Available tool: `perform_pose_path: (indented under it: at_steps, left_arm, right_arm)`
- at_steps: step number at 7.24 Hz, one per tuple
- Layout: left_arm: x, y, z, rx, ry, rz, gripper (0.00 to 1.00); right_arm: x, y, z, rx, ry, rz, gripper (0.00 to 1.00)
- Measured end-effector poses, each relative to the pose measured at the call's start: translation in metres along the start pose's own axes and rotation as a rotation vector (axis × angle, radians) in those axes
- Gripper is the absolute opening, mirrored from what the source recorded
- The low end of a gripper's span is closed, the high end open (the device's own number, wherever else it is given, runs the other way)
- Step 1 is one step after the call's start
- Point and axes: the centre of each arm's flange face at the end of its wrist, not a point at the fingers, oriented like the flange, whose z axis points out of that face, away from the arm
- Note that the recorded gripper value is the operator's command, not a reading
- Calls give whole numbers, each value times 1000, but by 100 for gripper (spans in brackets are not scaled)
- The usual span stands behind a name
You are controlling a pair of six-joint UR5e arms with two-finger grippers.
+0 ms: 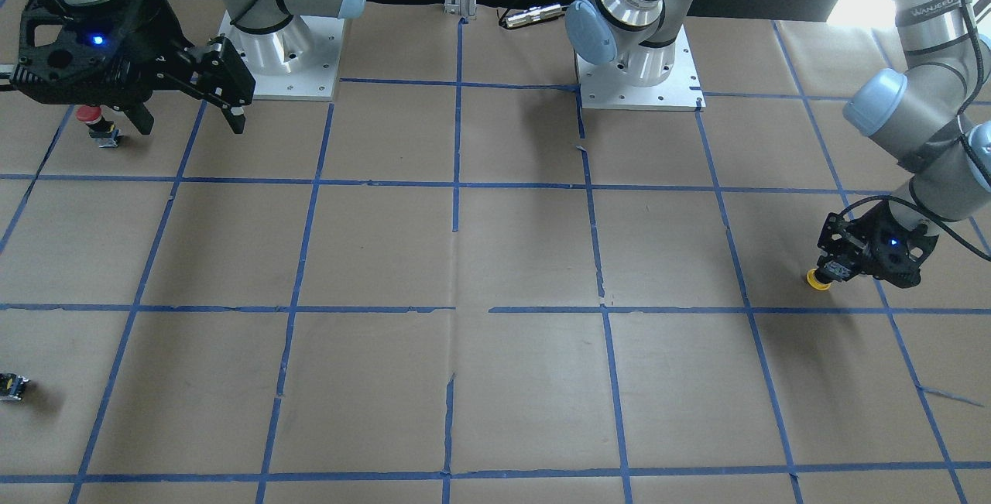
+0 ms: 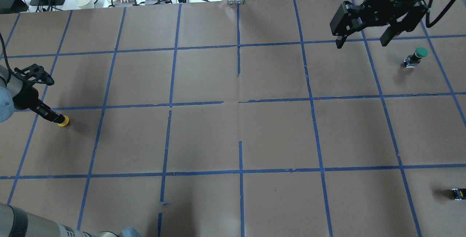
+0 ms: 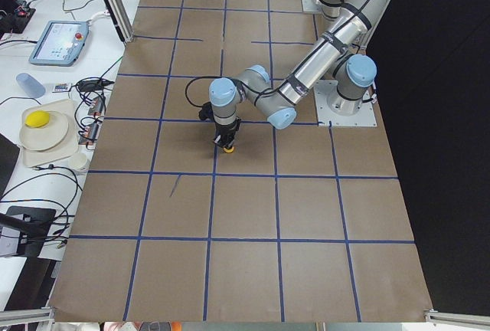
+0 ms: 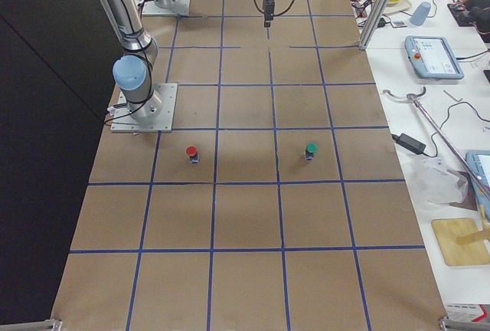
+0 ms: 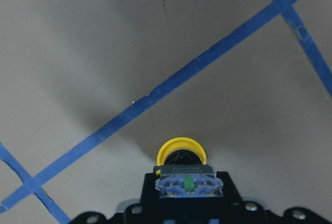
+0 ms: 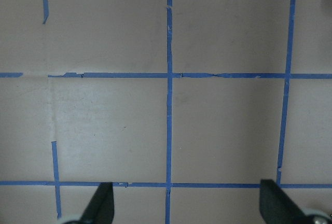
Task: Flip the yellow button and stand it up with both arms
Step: 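Lift the yellow button with the left gripper while the right arm approaches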
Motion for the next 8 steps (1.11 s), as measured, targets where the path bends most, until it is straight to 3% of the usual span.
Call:
perform_pose_path:
  at_steps: [2, 4, 6, 8]
  left_arm:
    - [11, -9, -28, 32, 4, 8, 13]
    - [42, -25, -64, 114, 113, -6, 13]
    - [90, -48, -111, 197, 287, -101, 13]
    - [162, -86, -158, 291, 539, -207, 13]
  right_arm:
    - [-1, 4, -3, 6, -2, -1, 100]
    - [-1, 7, -12, 19, 4, -6, 100]
    - [-3, 15, -13, -19, -6, -4, 100]
    - [-3, 14, -13, -13, -6, 12, 99]
